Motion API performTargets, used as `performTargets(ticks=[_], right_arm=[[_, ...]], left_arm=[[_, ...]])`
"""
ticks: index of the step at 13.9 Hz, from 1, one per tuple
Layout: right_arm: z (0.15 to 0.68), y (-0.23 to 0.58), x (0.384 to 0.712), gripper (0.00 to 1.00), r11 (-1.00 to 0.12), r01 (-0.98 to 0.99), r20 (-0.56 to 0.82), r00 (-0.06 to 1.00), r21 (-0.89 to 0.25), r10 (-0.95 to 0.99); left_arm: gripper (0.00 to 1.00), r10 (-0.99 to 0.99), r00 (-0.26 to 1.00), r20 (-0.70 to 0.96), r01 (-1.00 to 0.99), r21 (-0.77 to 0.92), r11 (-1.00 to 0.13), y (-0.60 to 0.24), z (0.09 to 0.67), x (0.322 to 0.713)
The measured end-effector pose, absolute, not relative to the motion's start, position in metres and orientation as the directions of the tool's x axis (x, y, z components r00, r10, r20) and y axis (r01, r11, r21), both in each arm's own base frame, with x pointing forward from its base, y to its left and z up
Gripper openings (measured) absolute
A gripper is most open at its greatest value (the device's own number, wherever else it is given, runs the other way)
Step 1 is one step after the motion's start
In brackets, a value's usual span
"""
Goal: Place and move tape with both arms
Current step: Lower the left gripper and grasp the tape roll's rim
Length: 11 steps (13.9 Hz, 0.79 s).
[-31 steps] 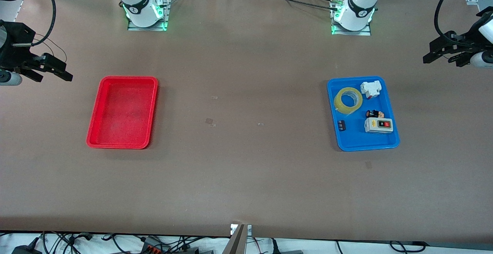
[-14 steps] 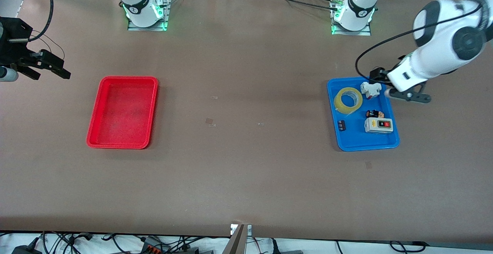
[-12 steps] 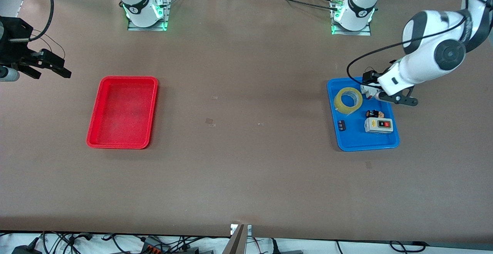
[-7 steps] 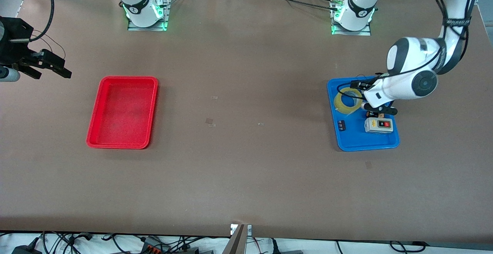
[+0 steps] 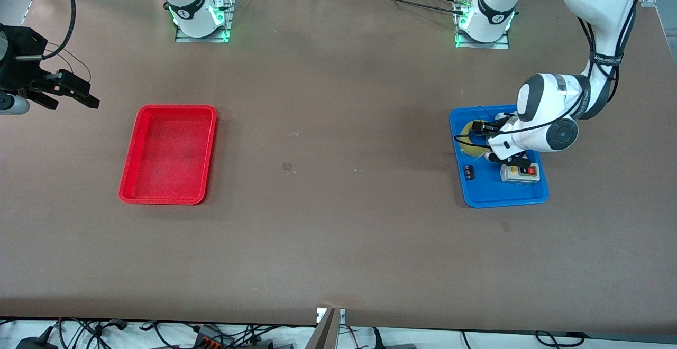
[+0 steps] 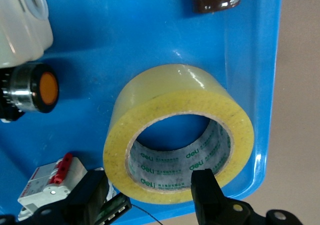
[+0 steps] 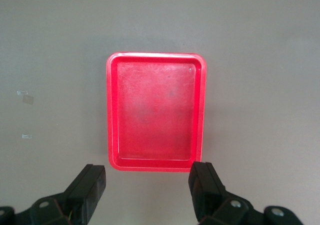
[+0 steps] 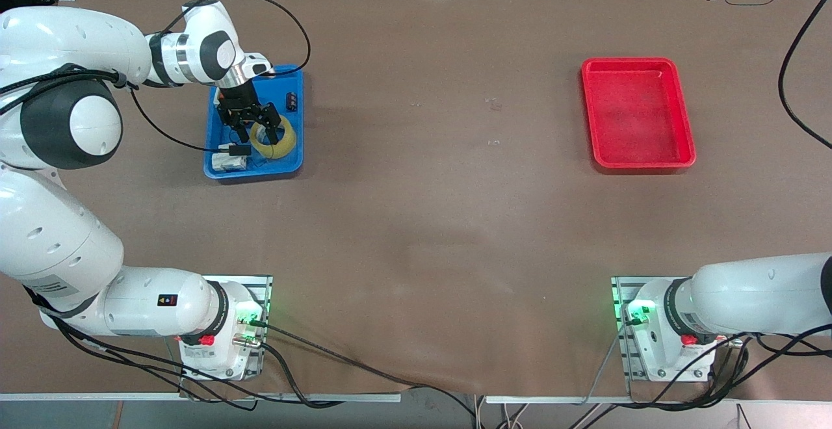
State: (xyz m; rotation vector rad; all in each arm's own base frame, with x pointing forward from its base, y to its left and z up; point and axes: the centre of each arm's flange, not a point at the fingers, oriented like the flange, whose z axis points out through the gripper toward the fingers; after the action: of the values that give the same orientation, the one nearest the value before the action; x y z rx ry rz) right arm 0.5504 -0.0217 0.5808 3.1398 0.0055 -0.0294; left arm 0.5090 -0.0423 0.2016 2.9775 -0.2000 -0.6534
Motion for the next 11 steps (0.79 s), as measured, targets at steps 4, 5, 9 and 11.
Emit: performTargets(ticks=[4,5,9,11], right_arm=[[0.5804,-0.0216,0.5506,1.00,-1.000,0.004,-0.019,1.000,0.001,0.004],[0.5804,-0.0216,0.5506,1.00,-1.000,0.004,-0.019,1.000,0.001,0.004],[0.5804,-0.0216,0.5506,1.00,-1.000,0.004,-0.019,1.000,0.001,0.004],[0.5803,-0.0216,0.5506,1.00,-1.000,0.004,-0.019,1.000,0.001,0.004]], left_arm=[[0.82,-0.141,0.902,-0.409,-0.104,0.112,-0.988,-0.0411,0.2029,0.5104],[0.83,-0.140,0.901,-0.409,-0.103,0.111,-0.988,-0.0411,0.2029,0.5104],[0.83,-0.139,0.902,-0.410,-0.102,0.111,-0.989,-0.0411,0.2024,0.5114],[0.83,-0.137,0.901,-0.411,-0.099,0.111,-0.989,-0.0407,0.2012,0.5143]])
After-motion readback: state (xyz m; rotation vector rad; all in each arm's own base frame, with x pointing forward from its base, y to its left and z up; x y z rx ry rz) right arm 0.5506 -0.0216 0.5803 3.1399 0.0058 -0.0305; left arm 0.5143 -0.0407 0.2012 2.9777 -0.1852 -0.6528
